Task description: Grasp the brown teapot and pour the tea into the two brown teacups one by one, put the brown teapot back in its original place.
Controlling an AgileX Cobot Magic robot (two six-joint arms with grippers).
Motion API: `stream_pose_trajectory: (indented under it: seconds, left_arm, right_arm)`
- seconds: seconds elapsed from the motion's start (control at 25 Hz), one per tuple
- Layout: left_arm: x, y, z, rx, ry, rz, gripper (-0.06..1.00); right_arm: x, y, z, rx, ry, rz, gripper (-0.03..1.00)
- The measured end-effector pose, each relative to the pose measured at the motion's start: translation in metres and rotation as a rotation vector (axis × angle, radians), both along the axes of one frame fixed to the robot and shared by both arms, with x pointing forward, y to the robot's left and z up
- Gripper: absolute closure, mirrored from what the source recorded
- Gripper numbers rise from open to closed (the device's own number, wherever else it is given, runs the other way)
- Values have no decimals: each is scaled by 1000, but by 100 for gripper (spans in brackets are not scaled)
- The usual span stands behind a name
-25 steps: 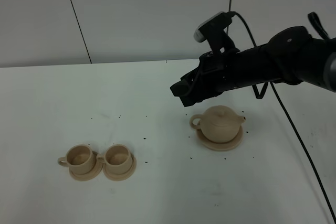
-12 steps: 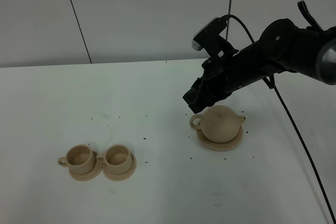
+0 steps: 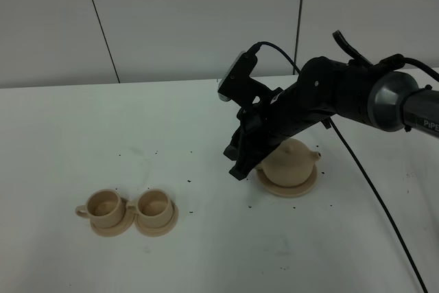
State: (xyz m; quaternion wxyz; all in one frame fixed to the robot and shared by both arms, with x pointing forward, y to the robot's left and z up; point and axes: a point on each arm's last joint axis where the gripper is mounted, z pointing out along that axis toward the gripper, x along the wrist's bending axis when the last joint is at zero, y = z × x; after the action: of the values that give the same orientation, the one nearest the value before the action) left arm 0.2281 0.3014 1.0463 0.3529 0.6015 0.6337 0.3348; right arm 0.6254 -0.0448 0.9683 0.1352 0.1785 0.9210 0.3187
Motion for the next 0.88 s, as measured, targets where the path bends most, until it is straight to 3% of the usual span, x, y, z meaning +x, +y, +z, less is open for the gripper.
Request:
stream_pose_trajectory:
  seconds: [0.36,0.56,0.88]
  left_arm:
    - [0,0,0,0,0,0,69]
    - [0,0,0,0,0,0,69]
    - [0,0,0,0,0,0,69]
  right_arm:
    - [7,-4,1,-57,-95,-1,66]
    - [13,-4,0,-37,-144,-40,66]
    - [20,-1,-26,-23,-119,-88,67]
